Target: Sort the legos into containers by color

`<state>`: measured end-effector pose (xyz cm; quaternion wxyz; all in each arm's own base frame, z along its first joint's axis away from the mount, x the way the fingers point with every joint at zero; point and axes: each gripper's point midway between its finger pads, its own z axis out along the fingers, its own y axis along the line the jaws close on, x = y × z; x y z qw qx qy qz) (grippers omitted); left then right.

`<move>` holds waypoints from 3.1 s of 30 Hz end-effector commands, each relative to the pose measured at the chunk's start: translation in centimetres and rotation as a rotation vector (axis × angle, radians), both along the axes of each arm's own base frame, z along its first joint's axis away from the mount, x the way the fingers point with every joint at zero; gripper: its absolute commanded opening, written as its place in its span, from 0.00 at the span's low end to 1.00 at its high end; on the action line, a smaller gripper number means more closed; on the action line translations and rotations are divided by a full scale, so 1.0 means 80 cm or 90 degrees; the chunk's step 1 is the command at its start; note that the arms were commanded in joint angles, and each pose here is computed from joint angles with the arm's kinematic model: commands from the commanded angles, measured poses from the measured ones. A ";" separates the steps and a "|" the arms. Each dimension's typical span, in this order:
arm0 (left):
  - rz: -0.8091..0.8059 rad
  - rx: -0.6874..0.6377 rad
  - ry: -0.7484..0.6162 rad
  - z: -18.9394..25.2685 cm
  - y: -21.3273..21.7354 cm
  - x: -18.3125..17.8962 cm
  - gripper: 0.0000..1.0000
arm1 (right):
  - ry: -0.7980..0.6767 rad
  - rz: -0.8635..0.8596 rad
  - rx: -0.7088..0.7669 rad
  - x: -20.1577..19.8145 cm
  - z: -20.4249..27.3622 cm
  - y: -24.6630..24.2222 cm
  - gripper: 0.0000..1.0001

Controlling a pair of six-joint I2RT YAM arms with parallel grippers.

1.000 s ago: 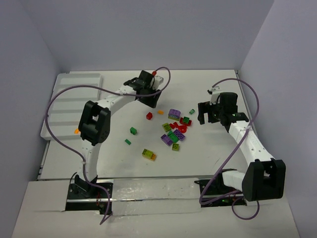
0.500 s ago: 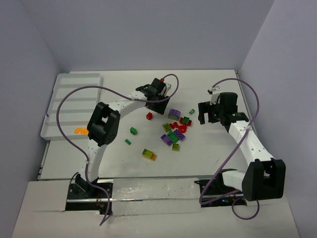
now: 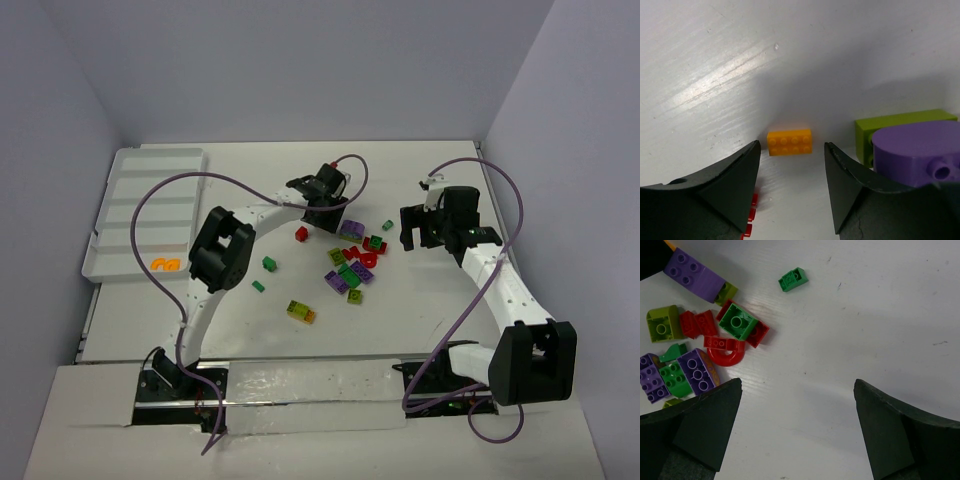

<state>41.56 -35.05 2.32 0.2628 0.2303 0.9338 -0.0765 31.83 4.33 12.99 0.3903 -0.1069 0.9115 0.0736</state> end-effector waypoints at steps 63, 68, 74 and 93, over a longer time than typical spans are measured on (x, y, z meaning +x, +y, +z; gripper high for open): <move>0.348 0.017 0.038 0.044 0.555 -0.128 0.49 | -0.051 0.150 -0.020 -0.002 0.032 0.082 1.00; 0.348 0.012 0.054 0.033 0.552 -0.132 0.62 | -0.039 0.246 -0.027 -0.023 0.027 0.130 0.97; 0.316 0.000 0.058 0.039 0.542 -0.139 0.72 | -0.018 0.342 -0.012 -0.048 0.022 0.179 0.95; -0.624 -0.224 -0.147 0.210 0.162 -0.251 0.85 | 0.034 0.221 0.051 -0.032 0.014 0.103 0.98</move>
